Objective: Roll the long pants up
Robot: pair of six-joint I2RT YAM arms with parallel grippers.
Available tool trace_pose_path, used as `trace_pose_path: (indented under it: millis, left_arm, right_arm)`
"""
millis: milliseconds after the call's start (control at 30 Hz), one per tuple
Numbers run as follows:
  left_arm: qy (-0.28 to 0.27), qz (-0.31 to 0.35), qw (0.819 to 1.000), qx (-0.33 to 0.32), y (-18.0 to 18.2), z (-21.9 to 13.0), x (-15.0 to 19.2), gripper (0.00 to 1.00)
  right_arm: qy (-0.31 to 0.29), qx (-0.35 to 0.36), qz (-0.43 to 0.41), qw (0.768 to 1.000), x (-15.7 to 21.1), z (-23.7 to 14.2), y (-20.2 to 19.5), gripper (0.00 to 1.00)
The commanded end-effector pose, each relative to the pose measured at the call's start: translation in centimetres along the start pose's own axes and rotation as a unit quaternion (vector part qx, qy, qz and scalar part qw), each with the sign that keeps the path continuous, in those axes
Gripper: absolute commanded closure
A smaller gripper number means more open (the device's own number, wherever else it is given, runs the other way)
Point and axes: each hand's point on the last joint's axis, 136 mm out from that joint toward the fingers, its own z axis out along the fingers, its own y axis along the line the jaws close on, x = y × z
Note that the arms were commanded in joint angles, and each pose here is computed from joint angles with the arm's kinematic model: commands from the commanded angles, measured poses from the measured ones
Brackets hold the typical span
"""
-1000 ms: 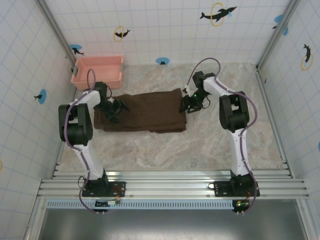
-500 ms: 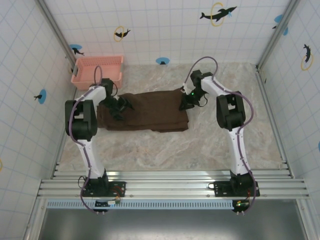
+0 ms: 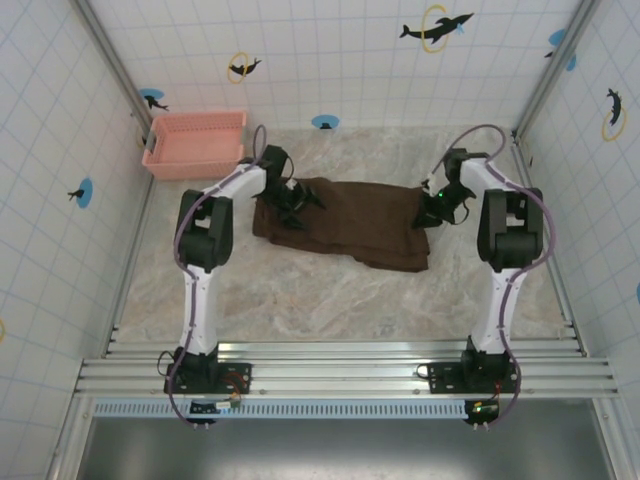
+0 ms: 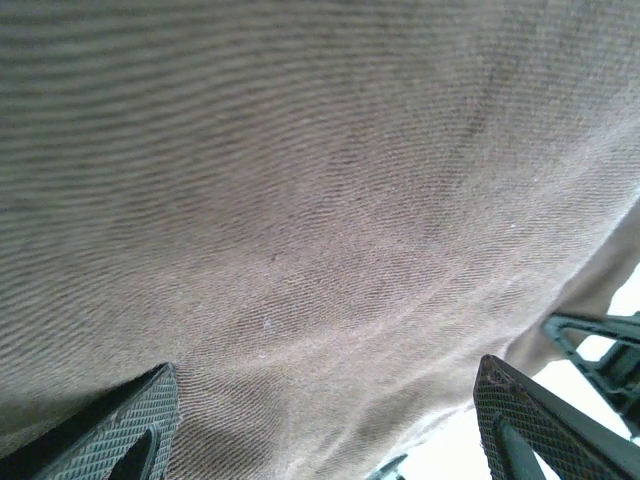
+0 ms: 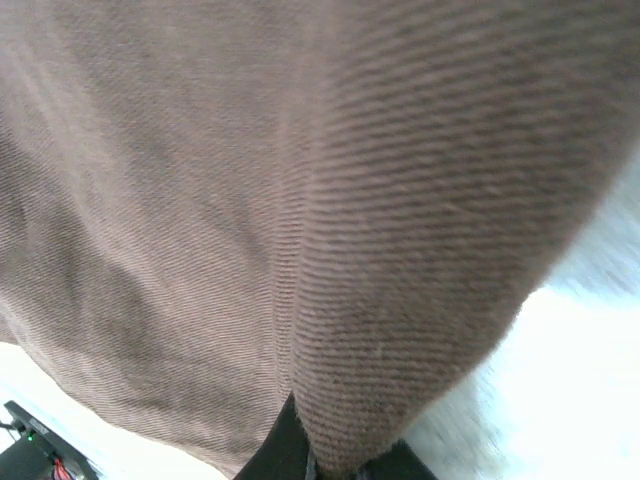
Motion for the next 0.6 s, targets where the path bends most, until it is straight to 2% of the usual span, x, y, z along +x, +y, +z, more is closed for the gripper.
trace_pose_path:
  millis: [0,167,400,500,567]
  left_arm:
    - [-0.01,-0.046,0.997,-0.054,3.9,6.9,-3.7,0.21]
    - [-0.04,-0.067,0.997,-0.009,0.3,9.4,-7.8,0.21]
    - [-0.091,-0.114,0.987,0.064,-2.5,11.1,-12.5,0.21]
    - [-0.118,-0.127,0.98,0.097,-3.9,10.8,-14.2,0.21]
    - [-0.134,-0.143,0.973,0.12,-4.6,10.8,-15.3,0.22]
  right_arm:
    - [0.007,0.011,0.008,1.0,3.0,-1.3,0.0,0.96]
    - [0.023,0.012,0.023,0.999,7.1,-1.5,0.6,0.95]
    - [0.058,0.005,0.022,0.998,11.8,0.1,4.1,0.93]
    - [0.085,0.001,0.015,0.996,13.3,1.8,6.0,0.89]
    - [0.106,-0.002,0.003,0.994,14.2,3.1,7.4,0.82]
